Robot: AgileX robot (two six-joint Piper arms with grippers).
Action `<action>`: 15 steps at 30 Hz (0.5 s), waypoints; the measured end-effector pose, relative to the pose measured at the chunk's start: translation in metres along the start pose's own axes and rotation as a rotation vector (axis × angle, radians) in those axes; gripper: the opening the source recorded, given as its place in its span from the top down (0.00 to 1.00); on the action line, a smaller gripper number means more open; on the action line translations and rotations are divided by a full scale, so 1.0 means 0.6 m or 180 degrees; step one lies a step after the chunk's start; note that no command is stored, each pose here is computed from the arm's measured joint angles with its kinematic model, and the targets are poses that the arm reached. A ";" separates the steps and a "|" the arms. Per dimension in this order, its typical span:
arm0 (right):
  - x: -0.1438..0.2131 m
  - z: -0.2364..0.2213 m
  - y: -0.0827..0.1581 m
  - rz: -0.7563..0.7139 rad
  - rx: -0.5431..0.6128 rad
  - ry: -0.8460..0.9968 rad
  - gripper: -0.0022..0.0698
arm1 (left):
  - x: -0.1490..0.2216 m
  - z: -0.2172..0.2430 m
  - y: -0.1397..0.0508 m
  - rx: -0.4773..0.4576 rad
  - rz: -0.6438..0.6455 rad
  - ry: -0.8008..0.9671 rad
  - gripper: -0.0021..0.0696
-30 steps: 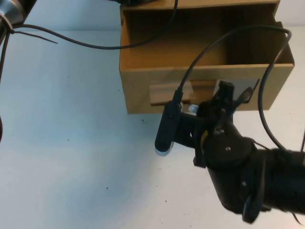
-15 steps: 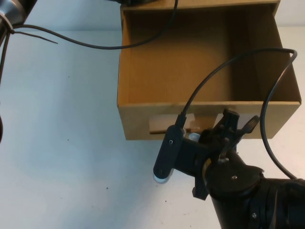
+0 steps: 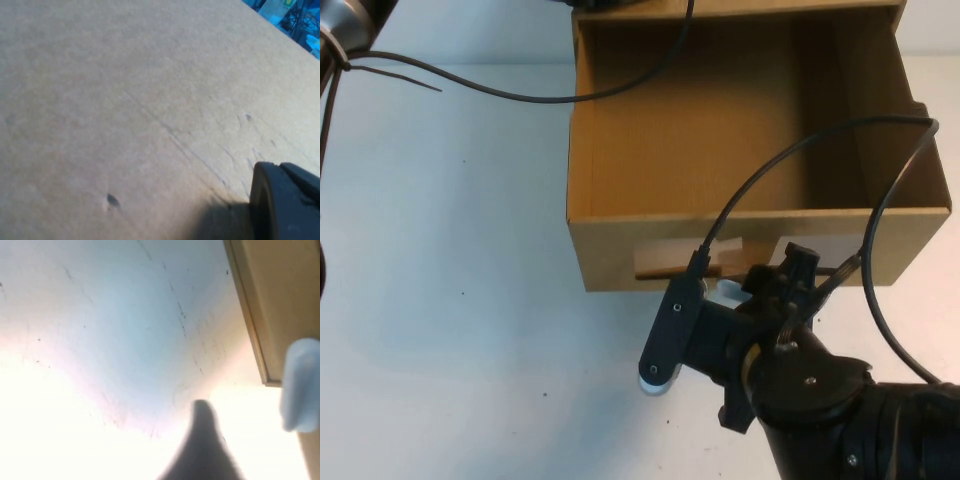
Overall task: Open the shoe box
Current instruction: 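Pull the top drawer of the cardboard box fully open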
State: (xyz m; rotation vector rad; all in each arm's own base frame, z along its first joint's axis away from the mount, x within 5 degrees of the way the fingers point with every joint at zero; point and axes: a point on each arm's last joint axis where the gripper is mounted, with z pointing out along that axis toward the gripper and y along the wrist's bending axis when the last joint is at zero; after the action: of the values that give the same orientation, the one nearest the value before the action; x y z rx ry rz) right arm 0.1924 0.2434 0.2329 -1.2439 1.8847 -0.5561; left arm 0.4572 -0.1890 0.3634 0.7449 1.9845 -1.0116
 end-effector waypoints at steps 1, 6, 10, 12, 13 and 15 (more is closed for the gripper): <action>-0.001 -0.002 0.000 -0.0005 0.0003 -0.0014 0.34 | -0.002 -0.003 -0.002 -0.0010 0.0018 -0.0003 0.98; -0.017 -0.043 -0.010 -0.0141 0.0105 -0.0414 0.20 | -0.012 -0.021 -0.013 -0.0170 0.0164 0.0002 0.98; -0.029 -0.098 -0.021 -0.0136 0.0125 -0.0825 0.18 | -0.024 -0.051 -0.029 -0.0328 0.0287 0.0030 0.98; -0.030 -0.127 -0.028 -0.0092 0.0132 -0.0994 0.18 | -0.033 -0.074 -0.040 -0.0408 0.0354 0.0002 0.98; -0.029 -0.138 -0.032 -0.0071 0.0150 -0.1044 0.18 | -0.038 -0.085 -0.045 -0.0438 0.0381 -0.0024 0.98; -0.024 -0.162 -0.046 -0.0011 0.0235 -0.1133 0.19 | -0.054 -0.114 -0.068 -0.0479 0.0463 -0.0127 0.98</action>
State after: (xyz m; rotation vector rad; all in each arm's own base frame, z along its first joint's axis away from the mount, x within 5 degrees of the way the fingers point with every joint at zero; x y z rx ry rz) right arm 0.1322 0.2385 0.3153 -1.2086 1.5514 -0.3733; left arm 0.4180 -0.1572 0.4328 0.7678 1.9181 -0.7771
